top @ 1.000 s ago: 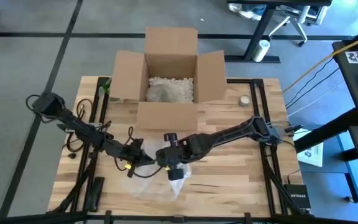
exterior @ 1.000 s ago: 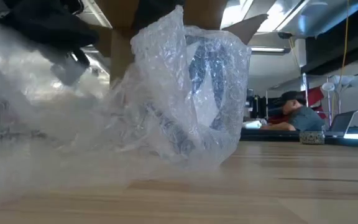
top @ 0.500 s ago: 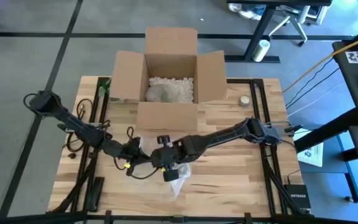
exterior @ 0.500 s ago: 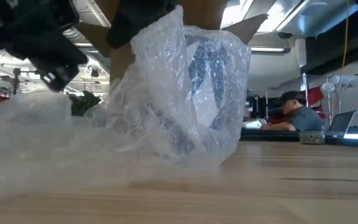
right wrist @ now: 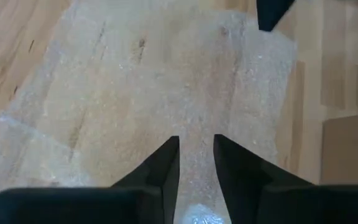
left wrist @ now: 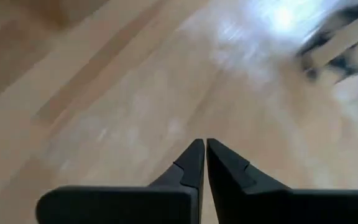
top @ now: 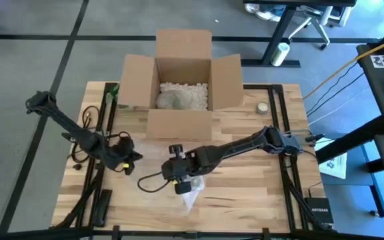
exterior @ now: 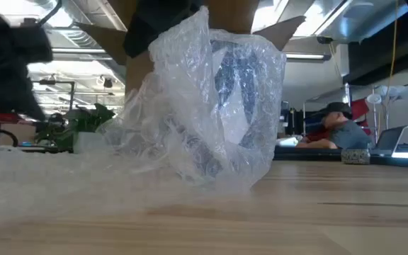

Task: Wrap mug
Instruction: Wrap the blue mug with the bubble wrap

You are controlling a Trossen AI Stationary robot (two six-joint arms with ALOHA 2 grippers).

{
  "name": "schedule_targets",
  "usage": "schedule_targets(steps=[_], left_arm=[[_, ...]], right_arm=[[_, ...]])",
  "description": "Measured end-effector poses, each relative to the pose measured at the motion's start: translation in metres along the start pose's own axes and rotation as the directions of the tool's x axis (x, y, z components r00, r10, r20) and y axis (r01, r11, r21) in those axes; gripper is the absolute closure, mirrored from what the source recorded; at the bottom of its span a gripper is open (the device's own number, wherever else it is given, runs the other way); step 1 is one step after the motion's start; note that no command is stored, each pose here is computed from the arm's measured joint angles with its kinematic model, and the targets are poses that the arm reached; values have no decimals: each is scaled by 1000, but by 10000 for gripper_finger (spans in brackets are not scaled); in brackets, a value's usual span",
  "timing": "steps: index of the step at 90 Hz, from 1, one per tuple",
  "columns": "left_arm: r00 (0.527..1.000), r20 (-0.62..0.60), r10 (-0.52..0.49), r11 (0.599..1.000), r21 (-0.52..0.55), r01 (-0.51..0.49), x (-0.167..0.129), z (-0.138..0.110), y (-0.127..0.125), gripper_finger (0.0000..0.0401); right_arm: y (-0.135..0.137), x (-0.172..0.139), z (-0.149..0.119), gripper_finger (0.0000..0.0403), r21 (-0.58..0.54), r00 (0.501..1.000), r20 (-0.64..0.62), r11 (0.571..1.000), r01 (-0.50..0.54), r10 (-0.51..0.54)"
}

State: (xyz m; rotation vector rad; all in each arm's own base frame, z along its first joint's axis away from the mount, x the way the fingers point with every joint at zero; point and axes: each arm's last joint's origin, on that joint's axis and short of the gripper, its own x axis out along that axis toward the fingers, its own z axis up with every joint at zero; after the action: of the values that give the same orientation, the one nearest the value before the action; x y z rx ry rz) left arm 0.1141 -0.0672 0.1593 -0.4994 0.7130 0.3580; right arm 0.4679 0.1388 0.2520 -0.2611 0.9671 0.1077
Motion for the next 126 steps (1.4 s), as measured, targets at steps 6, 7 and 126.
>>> schedule_targets(steps=[6, 7, 126], left_arm=[[999, -29, 37, 999, -12, -37, -1, -5, 3, 401], [999, -32, 40, 999, -13, -41, -1, -5, 4, 401], [978, 18, -209, 976, 66, 208, 65, -26, -56, 401]], right_arm=[[0, 0, 0, 317, 0, 1000, 1, 1000, 1, -1], [0, 0, 0, 317, 0, 1000, 1, 1000, 1, -1], [3, -1, 0, 317, 15, 996, 5, 996, -93, 93]])
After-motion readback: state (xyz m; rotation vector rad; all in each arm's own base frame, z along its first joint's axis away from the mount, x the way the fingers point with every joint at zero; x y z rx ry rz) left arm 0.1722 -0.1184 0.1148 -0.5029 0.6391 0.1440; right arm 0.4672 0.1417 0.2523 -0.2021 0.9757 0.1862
